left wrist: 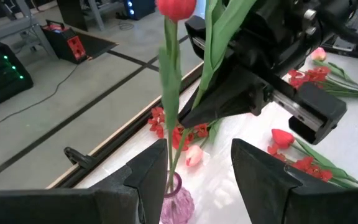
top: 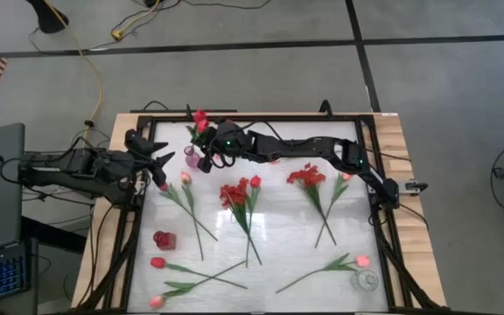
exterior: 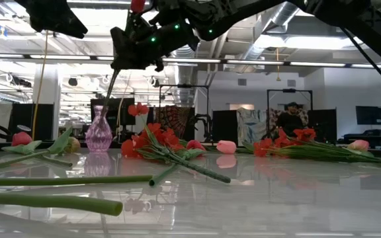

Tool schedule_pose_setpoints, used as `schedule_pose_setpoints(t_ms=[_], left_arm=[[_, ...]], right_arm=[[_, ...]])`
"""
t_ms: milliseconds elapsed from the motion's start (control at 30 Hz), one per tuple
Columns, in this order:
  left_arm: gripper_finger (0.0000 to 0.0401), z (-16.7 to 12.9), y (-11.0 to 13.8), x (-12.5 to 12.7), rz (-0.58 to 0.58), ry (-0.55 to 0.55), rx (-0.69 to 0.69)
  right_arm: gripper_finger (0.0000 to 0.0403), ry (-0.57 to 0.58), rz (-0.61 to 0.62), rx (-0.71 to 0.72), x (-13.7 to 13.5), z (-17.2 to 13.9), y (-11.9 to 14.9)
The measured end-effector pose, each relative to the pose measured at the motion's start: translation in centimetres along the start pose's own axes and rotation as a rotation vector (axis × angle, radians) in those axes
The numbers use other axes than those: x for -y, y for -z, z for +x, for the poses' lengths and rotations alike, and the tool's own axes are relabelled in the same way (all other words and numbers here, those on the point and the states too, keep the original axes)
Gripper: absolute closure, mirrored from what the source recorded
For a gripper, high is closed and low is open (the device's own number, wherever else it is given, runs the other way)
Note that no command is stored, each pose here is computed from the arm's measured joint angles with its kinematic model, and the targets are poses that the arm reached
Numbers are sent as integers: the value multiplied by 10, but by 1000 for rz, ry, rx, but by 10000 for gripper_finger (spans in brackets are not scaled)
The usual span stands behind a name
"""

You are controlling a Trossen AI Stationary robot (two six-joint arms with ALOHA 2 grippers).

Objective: Sort flowers into vase by color
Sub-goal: Put the red tulip into the purple vase

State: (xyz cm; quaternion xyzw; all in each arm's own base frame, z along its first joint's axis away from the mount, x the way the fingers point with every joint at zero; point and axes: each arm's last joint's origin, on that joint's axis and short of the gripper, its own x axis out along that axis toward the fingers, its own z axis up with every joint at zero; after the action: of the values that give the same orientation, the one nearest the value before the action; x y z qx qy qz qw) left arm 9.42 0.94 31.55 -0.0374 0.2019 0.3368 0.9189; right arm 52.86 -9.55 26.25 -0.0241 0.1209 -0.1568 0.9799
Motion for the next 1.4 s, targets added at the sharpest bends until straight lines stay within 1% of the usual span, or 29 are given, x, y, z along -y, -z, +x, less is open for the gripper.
schedule_pose_setpoints(t_ms=[333,400,533,800,933,1133,1300,1400], left_arm=[[235,0,0,0,6,-4,1],[235,0,0,0,1,-4,1],[235,0,0,0,-2,-4,1],[234,0,0,0,-2,-4,1],[234,0,0,0,-2,-3,1],[234,0,0,0,2,-4,1],[235,0,0,0,3,-4,0],[235,0,0,0,4,-4,1]], right_arm=[[368,-2,-3,-3,0,0,0],[365,-18,-4,-1,0,0,0],[353,-28,-2,4,-1,0,0],[322,-30,-6,-31,-1,0,3],[293,-29,-7,-38,-1,0,3],[230,-29,-9,-68,-1,-2,2],[172,-29,-1,-127,2,-9,-18],[148,-32,-8,-178,2,-13,-25]])
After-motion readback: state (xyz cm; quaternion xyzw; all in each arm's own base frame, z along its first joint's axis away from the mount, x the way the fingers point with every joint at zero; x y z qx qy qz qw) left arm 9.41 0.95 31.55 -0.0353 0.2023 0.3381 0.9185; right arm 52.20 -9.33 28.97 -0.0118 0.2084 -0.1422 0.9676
